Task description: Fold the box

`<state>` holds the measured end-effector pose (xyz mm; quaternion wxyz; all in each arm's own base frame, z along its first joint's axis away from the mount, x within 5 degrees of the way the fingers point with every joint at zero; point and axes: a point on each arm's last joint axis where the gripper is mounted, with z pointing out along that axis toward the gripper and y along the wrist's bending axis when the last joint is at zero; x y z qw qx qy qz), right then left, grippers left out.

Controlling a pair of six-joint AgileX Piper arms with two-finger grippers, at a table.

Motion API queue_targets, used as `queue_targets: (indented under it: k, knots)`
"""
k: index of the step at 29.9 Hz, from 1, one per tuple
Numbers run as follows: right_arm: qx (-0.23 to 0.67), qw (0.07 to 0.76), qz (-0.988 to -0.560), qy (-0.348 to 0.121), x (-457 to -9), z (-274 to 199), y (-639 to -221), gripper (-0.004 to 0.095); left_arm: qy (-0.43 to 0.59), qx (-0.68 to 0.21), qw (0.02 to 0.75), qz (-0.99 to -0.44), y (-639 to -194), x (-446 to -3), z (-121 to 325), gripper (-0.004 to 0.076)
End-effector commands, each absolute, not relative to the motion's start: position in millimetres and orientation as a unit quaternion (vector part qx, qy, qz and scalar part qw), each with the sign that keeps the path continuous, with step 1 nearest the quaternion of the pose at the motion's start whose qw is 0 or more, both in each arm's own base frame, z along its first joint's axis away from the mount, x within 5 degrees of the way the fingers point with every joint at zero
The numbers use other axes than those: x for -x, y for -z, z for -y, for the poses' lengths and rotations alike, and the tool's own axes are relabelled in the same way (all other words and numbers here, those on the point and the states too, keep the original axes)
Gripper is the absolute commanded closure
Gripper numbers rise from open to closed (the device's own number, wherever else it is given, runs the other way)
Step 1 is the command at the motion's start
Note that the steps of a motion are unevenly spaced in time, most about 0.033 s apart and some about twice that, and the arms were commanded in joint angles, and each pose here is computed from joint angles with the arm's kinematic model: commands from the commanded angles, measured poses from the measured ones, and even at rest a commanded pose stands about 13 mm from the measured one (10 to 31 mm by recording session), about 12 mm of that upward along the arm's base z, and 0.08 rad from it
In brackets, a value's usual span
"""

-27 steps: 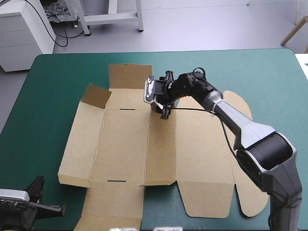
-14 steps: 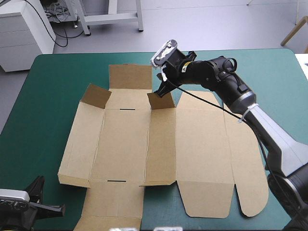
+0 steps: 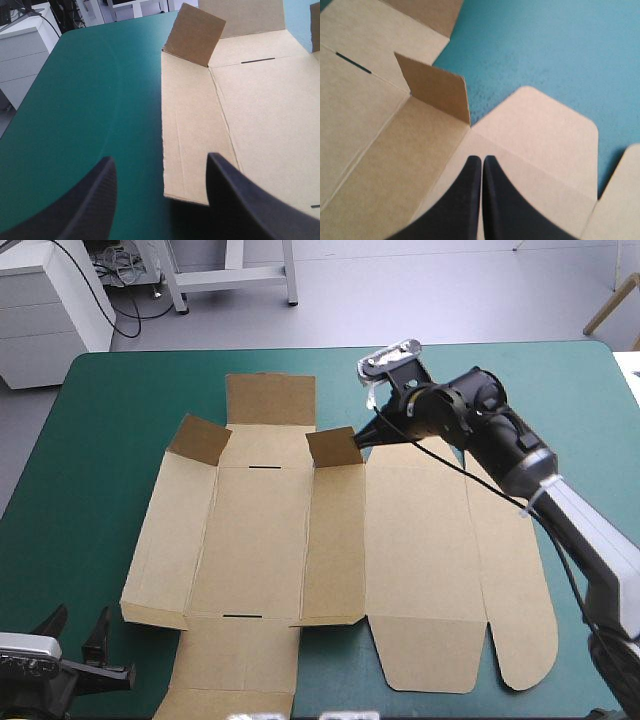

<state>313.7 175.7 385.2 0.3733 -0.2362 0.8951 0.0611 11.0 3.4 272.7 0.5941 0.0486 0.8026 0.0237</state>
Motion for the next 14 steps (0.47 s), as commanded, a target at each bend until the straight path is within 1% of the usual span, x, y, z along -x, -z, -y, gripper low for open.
queue_targets:
  k: [1,5,10,12,14]
  knots:
    - [0.201,0.431,-0.877,-0.069,-279,-151,-403,0.0918,-0.019,-0.044,0.636,-0.770,-285,-8,-3,0.0312]
    - [0.174,0.433,-0.881,-0.080,-241,-128,-380,0.0918,-0.020,-0.039,0.650,-0.759,-290,-9,-4,0.0311]
    - [0.157,0.444,-0.878,-0.082,-200,-102,-372,0.0918,-0.013,-0.030,0.671,-0.741,-316,-13,-3,0.0305]
    - [0.156,0.449,-0.876,-0.081,-186,-94,-372,0.0918,-0.020,-0.033,0.674,-0.738,-331,-19,-4,0.0272]
    - [0.152,0.452,-0.875,-0.081,-173,-86,-372,0.0917,-0.039,-0.037,0.670,-0.740,-345,-26,-5,0.0223]
